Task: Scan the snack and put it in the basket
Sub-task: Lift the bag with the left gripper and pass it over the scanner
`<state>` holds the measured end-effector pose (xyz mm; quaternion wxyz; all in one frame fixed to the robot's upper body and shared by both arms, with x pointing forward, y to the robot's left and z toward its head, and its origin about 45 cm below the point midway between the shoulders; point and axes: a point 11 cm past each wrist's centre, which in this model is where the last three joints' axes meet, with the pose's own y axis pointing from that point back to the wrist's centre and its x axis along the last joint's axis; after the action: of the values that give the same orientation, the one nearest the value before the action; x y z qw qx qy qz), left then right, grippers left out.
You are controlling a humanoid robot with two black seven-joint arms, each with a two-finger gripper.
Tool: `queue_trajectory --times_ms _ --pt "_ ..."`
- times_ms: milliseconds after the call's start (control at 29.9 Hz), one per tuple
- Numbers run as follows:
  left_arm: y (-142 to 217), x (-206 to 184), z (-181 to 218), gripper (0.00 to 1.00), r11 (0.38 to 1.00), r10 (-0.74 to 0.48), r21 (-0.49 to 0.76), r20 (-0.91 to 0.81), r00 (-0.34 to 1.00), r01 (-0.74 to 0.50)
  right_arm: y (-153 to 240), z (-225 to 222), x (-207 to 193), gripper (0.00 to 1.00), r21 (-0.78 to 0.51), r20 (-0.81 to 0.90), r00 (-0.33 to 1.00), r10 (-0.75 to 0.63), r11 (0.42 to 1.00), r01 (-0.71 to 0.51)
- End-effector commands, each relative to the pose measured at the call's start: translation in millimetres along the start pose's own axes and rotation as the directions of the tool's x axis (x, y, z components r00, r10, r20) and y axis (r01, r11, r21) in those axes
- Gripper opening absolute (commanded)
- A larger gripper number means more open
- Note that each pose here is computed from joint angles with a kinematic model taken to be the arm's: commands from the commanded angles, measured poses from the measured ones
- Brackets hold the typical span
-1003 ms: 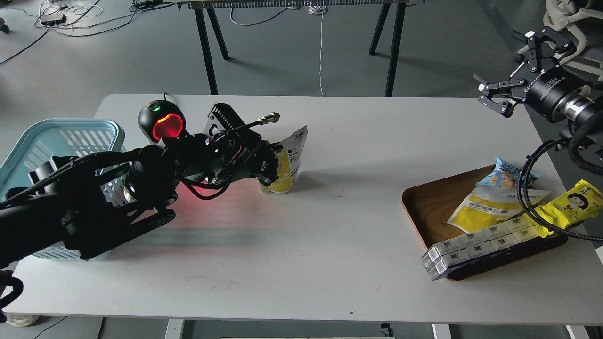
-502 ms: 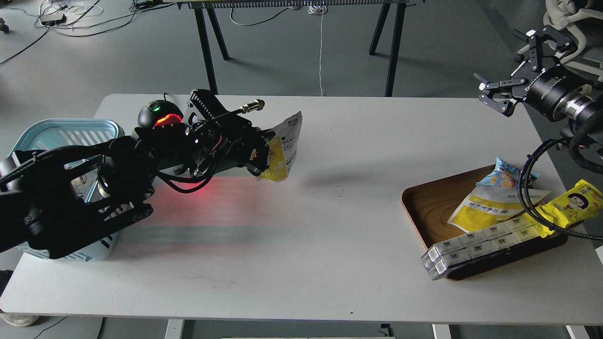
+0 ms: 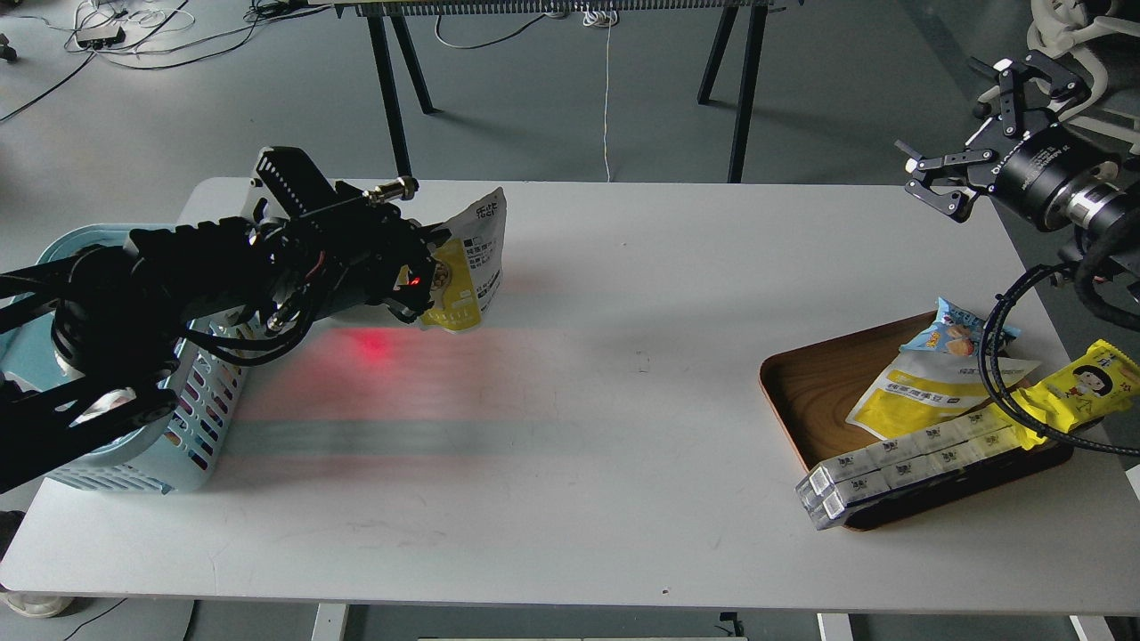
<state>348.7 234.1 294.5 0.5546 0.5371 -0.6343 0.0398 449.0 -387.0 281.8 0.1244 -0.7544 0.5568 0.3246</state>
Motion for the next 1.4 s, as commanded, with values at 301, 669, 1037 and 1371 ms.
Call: queue_trajectory --times_ms 301,669,1037,1371 --pt "4 -5 -6 0.00 1.000 -0.013 0.014 0.003 1.000 0.013 0 -2 -1 0.97 0.000 -0.010 1.000 0.000 1.000 0.000" --pt "16 -18 -19 0.00 0.998 -0.065 0.027 0.011 0.998 0.065 0 -1 0 0.97 0.000 -0.009 1.000 0.003 1.000 -0.003" --pt "18 -15 -21 0.00 0.998 -0.058 0.028 0.015 0.998 0.057 0 -1 0 0.97 0.000 -0.008 1.000 0.002 1.000 -0.002" --pt "11 8 -18 0.00 1.000 -0.023 0.019 0.038 0.999 0.022 0 -1 0 0.97 -0.001 -0.008 1.000 0.002 1.000 -0.002"
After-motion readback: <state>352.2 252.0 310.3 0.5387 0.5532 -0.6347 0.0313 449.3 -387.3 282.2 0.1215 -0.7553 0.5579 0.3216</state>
